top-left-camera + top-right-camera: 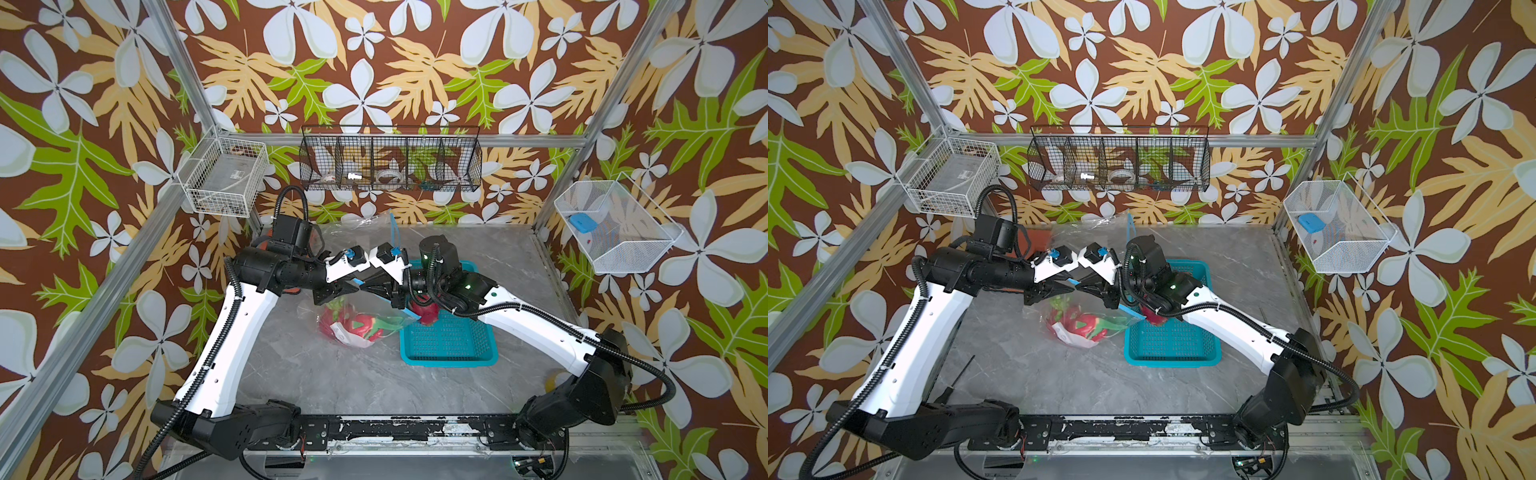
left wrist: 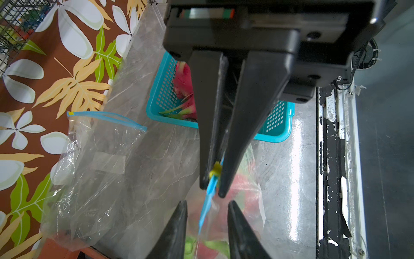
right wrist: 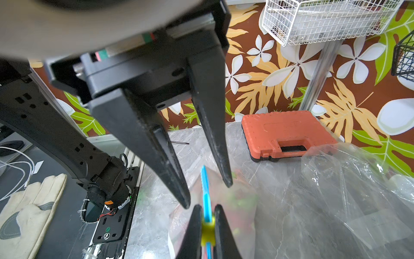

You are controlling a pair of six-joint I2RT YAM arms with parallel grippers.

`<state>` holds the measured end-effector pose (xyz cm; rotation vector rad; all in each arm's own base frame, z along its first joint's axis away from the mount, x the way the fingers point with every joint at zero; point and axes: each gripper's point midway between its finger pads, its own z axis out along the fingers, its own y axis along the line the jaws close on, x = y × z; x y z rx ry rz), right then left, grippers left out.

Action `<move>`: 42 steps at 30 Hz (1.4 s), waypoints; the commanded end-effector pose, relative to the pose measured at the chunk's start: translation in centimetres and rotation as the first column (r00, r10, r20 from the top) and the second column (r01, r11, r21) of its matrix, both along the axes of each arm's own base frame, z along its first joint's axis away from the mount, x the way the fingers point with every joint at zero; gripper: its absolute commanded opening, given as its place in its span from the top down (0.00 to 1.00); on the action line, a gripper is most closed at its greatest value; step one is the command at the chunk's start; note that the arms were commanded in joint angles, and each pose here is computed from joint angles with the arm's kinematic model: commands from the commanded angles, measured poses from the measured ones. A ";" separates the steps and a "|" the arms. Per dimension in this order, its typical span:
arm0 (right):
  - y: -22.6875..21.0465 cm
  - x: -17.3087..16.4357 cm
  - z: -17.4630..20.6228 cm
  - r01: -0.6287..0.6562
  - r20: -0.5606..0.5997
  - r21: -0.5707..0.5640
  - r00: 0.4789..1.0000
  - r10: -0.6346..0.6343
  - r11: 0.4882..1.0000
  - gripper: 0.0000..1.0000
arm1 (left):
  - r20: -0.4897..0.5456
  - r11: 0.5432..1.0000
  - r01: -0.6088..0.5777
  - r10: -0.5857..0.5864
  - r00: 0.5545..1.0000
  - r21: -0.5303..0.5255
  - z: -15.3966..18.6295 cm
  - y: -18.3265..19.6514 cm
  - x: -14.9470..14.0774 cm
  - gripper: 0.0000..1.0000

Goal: Open the zip-top bag and take out the dragon fruit
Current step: Unzip the zipper on the zipper food storage bag.

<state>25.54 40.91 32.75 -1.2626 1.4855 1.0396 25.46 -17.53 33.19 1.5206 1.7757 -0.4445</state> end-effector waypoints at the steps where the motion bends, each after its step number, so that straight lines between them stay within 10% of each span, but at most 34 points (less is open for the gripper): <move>1: 0.2 -0.3 0.7 -0.022 0.023 0.018 1.000 0.022 1.000 1.00 | 0.020 0.998 0.045 -0.044 0.999 -0.054 1.2 -0.9 -0.4 0.67; 8: 0.2 -0.2 0.6 -0.020 0.018 0.020 1.000 0.019 1.000 1.00 | 0.019 0.997 0.054 -0.053 0.998 -0.056 1.3 -0.9 -0.4 1.00; 42: -10.0 2.9 -8.4 0.304 -0.005 -0.202 0.950 -0.311 0.931 1.00 | 0.383 0.925 -0.248 0.126 0.915 0.289 3.0 9.0 5.7 1.00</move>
